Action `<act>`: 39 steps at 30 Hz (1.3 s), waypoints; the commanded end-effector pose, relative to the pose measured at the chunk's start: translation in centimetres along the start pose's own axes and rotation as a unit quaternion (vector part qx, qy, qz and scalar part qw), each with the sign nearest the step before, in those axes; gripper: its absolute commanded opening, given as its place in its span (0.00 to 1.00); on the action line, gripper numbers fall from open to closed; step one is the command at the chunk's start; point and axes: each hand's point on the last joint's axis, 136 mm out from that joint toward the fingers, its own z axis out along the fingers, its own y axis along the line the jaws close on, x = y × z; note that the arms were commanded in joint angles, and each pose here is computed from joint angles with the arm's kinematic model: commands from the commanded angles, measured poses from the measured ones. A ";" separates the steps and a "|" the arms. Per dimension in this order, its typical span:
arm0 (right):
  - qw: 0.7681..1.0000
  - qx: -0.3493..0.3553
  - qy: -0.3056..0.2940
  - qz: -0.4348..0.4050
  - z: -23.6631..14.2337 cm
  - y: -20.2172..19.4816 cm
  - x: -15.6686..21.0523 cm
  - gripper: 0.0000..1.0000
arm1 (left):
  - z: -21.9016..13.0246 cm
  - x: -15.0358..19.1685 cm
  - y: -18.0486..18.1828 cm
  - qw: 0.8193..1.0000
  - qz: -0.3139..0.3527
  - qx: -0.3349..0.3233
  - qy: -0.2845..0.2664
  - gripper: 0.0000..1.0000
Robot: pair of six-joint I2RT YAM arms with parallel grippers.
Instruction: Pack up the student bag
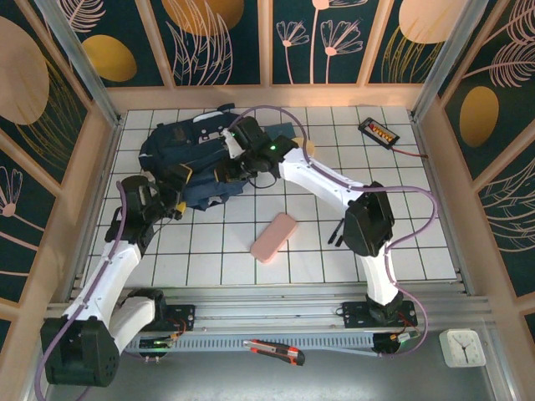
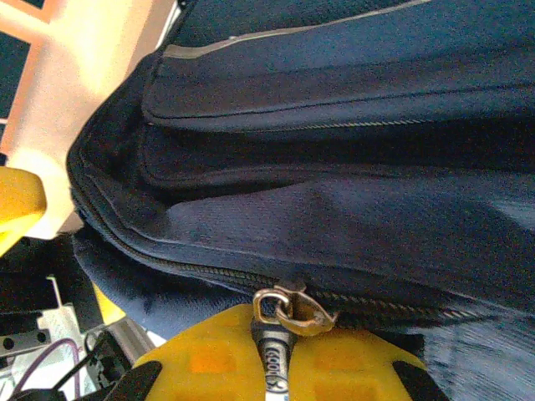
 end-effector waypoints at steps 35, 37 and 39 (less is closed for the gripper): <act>0.988 0.141 -0.049 -0.027 -6.3 -15.3 -3.5 0.00 | 1.0 -4.6 1.5 0.974 0.181 -0.134 -0.016 0.00; 0.992 0.113 -0.043 -0.042 -6.0 -12.9 -2.5 0.00 | 1.1 -6.0 1.0 0.970 0.195 -0.143 -0.032 0.00; 0.994 0.083 -0.033 -0.061 -5.5 -10.0 -1.1 0.00 | 1.3 -7.8 0.2 0.963 0.213 -0.155 -0.048 0.00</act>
